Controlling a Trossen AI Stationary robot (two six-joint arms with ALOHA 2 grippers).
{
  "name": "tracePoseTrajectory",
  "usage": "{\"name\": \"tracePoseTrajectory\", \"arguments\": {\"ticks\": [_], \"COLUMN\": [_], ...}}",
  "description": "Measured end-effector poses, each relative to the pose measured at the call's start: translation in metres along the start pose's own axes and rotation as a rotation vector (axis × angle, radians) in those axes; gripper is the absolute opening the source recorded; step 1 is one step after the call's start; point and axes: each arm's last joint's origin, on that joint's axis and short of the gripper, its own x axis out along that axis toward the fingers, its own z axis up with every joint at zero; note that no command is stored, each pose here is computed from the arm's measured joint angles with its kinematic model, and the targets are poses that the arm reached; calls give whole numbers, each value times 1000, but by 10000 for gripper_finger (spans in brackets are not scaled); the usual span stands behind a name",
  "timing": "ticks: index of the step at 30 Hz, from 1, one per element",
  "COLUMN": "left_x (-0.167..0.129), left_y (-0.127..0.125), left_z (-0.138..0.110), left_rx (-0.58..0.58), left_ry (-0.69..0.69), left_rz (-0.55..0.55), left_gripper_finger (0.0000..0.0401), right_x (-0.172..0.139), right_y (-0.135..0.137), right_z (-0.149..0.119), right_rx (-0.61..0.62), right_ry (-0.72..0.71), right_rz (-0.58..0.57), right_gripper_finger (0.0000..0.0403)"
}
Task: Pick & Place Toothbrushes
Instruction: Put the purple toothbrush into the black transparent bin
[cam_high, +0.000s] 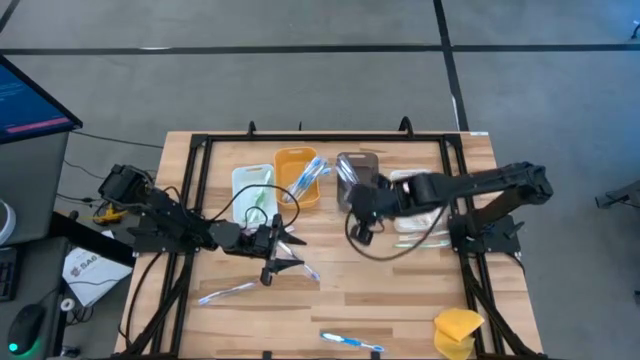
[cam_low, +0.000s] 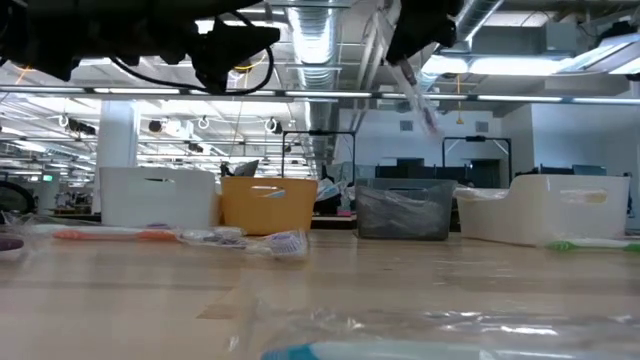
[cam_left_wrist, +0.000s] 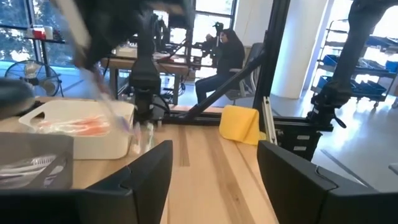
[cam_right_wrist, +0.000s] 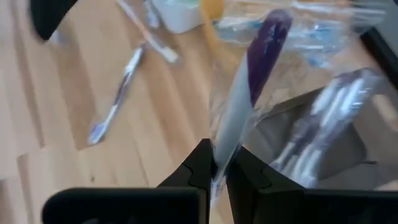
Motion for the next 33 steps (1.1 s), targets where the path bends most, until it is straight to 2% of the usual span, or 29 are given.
{"name": "tracePoseTrajectory", "arguments": {"ticks": [6,11,16,22,26,33], "left_x": [-3,-6,-10,-13,-13,-13], "left_y": [1,2,6,13,14,13], "left_z": [-4,-8,-14,-18,-18,-18], "left_rx": [4,9,16,21,21,5], "left_ry": [17,34,58,76,74,75], "left_rz": [2,3,11,36,40,37], "left_gripper_finger": [223,223,218,220,216,215], "right_x": [11,33,55,93,119,147], "right_y": [-60,-108,-142,-157,-157,-157], "right_z": [22,28,33,35,38,47], "right_rx": [108,207,270,278,264,281], "right_ry": [40,110,118,252,357,477], "right_rz": [-14,-56,-84,-68,-76,-91], "right_gripper_finger": [19,19,19,19,19,19]}}
